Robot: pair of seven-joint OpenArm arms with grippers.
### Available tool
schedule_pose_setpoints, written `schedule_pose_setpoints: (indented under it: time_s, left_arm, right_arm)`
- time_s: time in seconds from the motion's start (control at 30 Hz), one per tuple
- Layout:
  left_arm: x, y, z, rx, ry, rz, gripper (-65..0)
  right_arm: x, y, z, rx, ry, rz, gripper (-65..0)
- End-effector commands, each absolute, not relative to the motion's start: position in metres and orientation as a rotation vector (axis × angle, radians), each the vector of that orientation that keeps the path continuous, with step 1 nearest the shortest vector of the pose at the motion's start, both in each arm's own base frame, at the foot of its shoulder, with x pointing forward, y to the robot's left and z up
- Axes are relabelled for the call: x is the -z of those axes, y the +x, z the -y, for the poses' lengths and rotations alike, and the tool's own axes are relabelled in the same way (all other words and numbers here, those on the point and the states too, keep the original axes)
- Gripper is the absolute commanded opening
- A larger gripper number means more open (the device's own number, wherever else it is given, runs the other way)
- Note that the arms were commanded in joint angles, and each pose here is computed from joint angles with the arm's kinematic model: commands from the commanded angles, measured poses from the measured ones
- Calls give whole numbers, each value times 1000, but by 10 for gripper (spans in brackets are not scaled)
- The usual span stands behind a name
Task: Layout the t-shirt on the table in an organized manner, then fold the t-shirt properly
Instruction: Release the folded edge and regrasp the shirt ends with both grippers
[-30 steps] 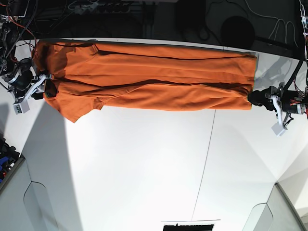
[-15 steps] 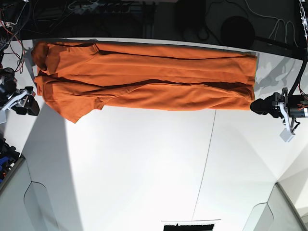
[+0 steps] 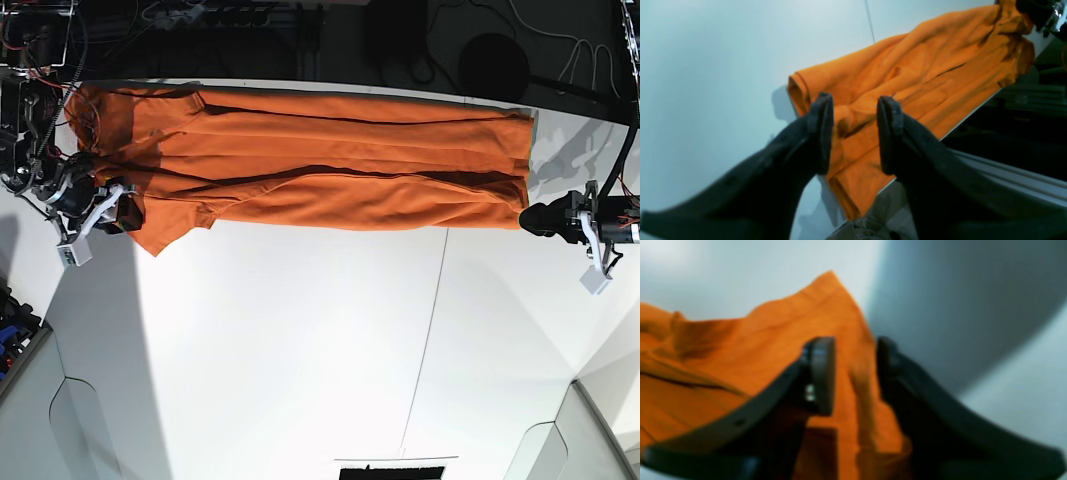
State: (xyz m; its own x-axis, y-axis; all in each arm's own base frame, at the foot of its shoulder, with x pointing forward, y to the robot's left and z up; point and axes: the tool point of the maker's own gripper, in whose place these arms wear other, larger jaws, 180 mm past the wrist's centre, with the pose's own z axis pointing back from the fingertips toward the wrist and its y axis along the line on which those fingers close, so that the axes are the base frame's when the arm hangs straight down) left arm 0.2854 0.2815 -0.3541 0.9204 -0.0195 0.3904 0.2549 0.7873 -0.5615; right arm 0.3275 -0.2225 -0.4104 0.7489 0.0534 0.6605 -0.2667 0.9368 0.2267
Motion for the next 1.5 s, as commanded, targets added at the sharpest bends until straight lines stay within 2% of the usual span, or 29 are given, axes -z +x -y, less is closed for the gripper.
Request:
schedule_pose_setpoints:
  time_s: [0.0,0.07,0.1,0.13,0.47,0.83,1.07,1.17,1.23,1.27,1.3,1.47]
  left_arm:
    - [338,295,-288,165,-646,427,-407]
    - [338,294,-288,165,-646,426,-407]
    - [338,294,-288,165,-646,426,-407]
    - [338,295,-288,165,-646,426,-407]
    - [338,294,-288,166,-648,423,-407]
    - [338,293,-288,167,-648,420,-407]
    - [339,292,-289,169,-645,413,-405]
    - [336,291,-290,165,-652,417,-331]
    - [337,289,-293,162,-647,412,-287]
    - [336,288,-294,162,-643,409,-286]
    - [336,287,-296,161,-638,407,-286]
    - [339,272,-316,149,-588,364,-286]
  right_arm:
    - [397,337,226,-201,313,745,-498]
    - [396,337,227,-201,313,746,-576]
    - [396,337,226,-202,313,747,-645]
    - [395,338,226,-204,313,750,-650]
    - [355,332,226,-248,289,808,-650]
    - [350,261,203,-336,306,779,-650]
    - [345,235,207,-343,280,767,-650]
    - [350,229,207,-341,280,746,-650]
    - [352,228,210,-343,264,738,-440]
    - [353,228,211,-345,258,736,-356]
    - [352,228,211,-344,258,738,-306]
    - [348,233,219,-304,240,758,-299]
